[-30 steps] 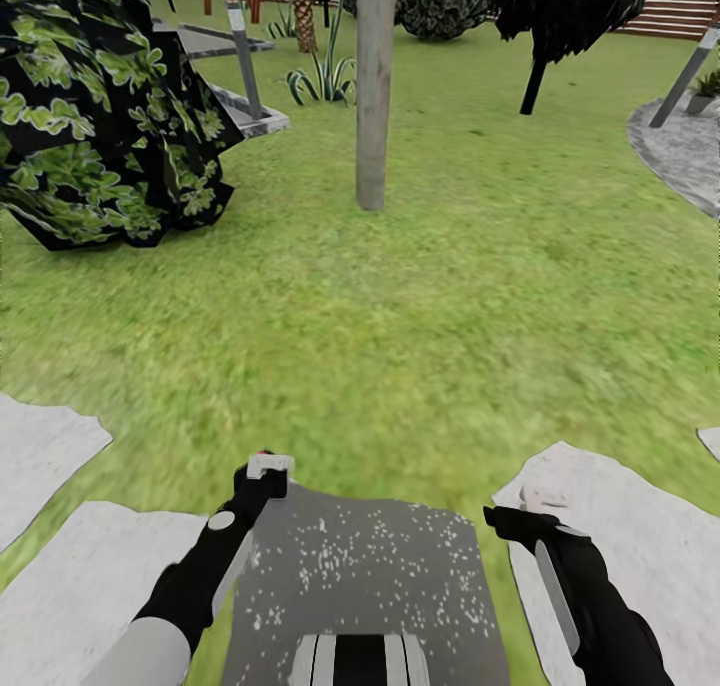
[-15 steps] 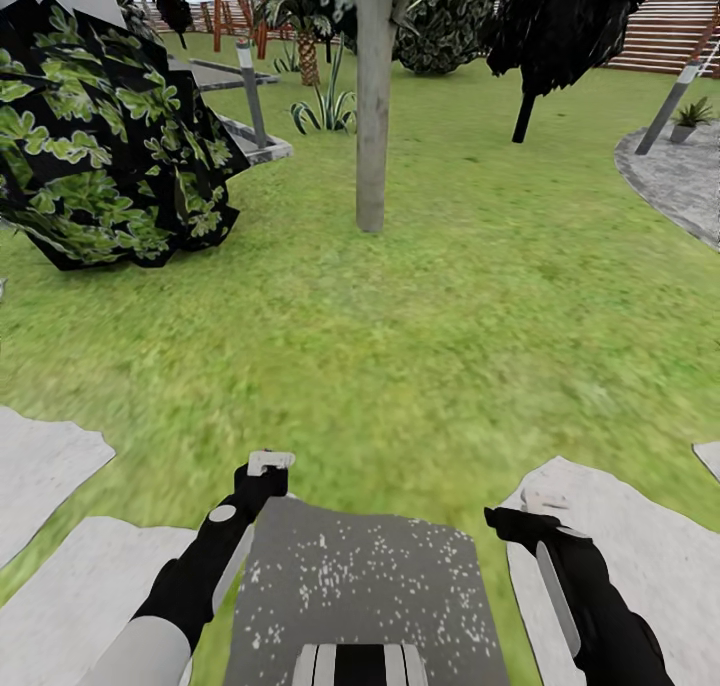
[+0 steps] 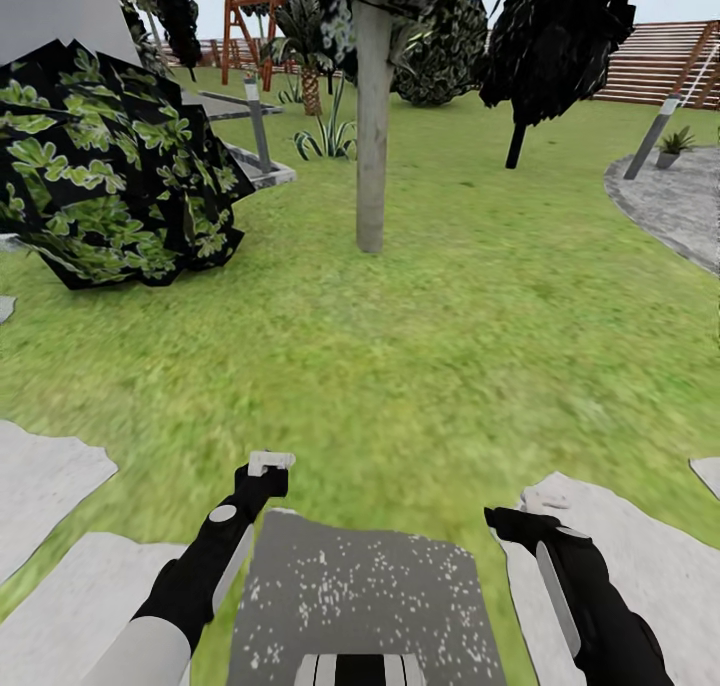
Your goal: Pick up the pesticide atomizer in the garden and spray insectifuge to fully cover both potted plants in the garden.
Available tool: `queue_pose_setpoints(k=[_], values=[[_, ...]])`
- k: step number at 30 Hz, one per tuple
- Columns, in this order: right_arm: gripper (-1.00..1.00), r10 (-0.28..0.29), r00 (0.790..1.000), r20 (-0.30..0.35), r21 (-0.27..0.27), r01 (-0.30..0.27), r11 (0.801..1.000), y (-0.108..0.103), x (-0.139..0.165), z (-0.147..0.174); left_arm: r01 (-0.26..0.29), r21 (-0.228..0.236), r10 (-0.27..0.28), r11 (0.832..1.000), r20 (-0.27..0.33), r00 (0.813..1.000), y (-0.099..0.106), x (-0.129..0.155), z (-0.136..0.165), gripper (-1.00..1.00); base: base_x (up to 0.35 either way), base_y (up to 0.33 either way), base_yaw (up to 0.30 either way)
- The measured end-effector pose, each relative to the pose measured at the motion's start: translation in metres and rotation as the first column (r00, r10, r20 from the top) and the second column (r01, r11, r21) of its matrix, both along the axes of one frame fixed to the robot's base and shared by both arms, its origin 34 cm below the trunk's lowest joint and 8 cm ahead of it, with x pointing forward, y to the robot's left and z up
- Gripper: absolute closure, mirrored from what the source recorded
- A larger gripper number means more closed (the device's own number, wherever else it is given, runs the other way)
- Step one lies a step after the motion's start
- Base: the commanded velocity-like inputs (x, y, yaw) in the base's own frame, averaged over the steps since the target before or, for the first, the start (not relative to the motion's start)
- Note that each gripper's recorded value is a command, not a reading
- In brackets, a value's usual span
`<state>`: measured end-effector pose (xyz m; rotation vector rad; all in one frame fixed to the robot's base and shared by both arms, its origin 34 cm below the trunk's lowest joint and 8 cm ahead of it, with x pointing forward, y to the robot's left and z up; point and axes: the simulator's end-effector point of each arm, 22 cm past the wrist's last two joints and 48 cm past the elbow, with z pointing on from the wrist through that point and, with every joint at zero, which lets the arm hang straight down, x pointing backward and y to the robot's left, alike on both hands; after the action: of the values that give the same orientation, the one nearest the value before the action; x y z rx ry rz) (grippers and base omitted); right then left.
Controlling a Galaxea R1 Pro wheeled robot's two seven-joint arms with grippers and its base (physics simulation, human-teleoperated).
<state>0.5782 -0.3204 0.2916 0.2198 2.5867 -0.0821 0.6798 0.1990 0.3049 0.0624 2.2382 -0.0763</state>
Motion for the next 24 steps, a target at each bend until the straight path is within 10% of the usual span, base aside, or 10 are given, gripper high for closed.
queue_pose_setpoints(k=[24], values=[[-1.0, -0.004, 0.999, 0.047, 0.005, 0.004, 1.0, 0.0, 0.009, 0.026, 0.003, 0.0, -0.003, 1.0, 0.053, 0.999, -0.001, 0.01, 0.033, 1.0, 0.0, 0.0, -0.139]])
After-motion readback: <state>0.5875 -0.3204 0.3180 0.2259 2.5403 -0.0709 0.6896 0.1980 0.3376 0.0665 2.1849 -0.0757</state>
